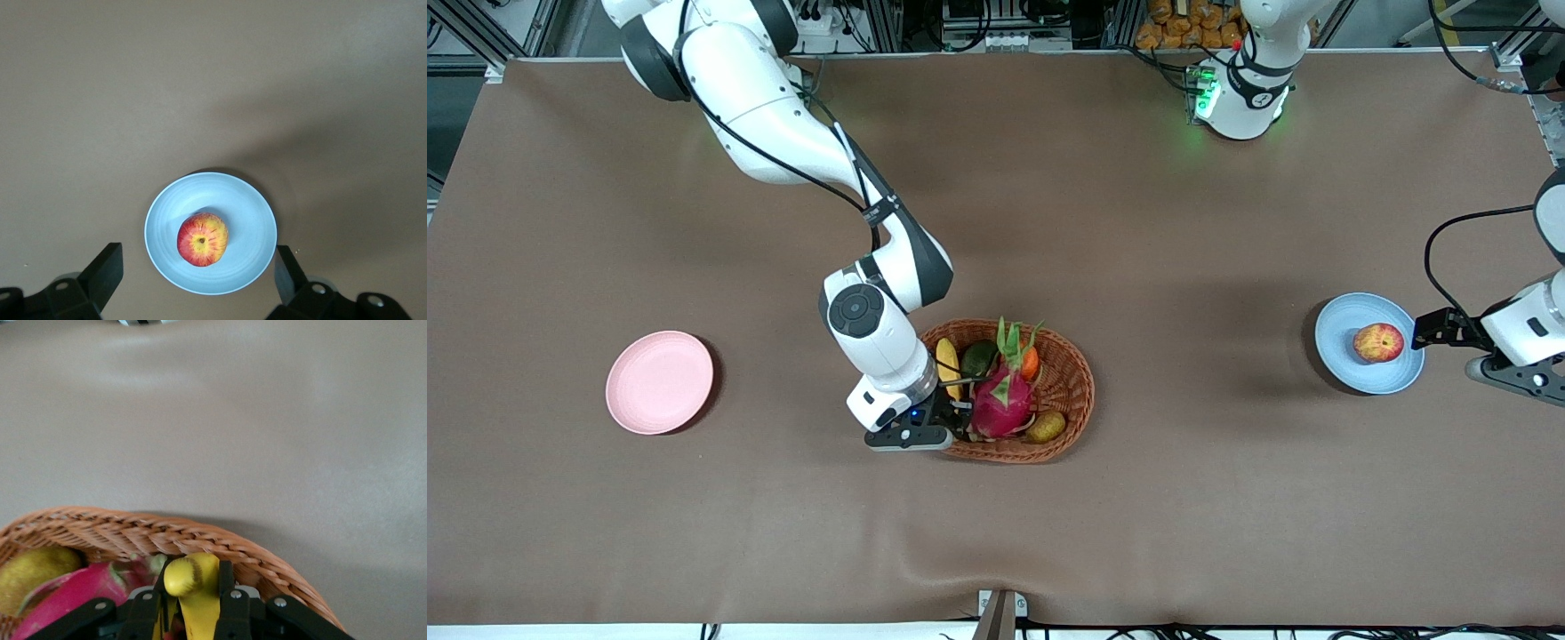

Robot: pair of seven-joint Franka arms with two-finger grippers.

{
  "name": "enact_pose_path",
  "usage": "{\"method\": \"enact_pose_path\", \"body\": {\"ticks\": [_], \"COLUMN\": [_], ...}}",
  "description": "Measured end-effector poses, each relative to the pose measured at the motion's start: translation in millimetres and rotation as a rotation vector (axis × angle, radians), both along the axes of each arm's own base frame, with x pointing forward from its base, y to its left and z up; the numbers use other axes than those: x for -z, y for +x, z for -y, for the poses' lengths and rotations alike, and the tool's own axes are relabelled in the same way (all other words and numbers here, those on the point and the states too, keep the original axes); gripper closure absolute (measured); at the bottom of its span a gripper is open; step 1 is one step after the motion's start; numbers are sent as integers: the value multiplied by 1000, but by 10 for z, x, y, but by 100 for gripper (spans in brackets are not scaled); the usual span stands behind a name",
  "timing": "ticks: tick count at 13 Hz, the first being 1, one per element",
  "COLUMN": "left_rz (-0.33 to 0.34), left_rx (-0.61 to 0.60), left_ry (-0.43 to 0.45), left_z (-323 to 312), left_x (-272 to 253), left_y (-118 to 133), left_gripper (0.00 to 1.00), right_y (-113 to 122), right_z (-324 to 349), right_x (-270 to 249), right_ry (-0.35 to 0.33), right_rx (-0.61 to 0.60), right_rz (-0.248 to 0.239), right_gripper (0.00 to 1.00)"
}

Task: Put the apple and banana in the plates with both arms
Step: 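Lift the banana with the right gripper while the left gripper withdraws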

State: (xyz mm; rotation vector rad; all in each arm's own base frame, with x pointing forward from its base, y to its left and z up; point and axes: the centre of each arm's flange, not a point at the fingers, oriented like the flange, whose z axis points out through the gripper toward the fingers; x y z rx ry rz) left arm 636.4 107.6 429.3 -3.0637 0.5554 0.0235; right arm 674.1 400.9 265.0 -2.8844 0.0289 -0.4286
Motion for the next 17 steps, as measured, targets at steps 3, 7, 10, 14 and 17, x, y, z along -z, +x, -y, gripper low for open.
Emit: {"method": "enact_pose_path", "body": {"ticks": [3,7,10,14,17], "left_rz": [-8,-19,-5,-47,-45], "left_rx": [14,61,43,1,-14], "left_ry": [2,54,55,22,15], "left_z": [110,702,840,731,783], "left_x": [-354,-1110,-1718,-2101,-2253], "left_y": [26,-248,-636,-1110,-1476], "left_gripper": [0,0,0,0,0], "right_y": [52,128,306,206,87], "right_z": [63,374,1200,2275,2998], "right_x": [-551,-1139,-1373,-1094,-678], "right_ry": [-57,-90,-126,-178,-214], "right_rx": [-32,-9,74,163,193], "right_rz": [56,59,1,-138,-238], "right_gripper": [71,71,71,71,71]}}
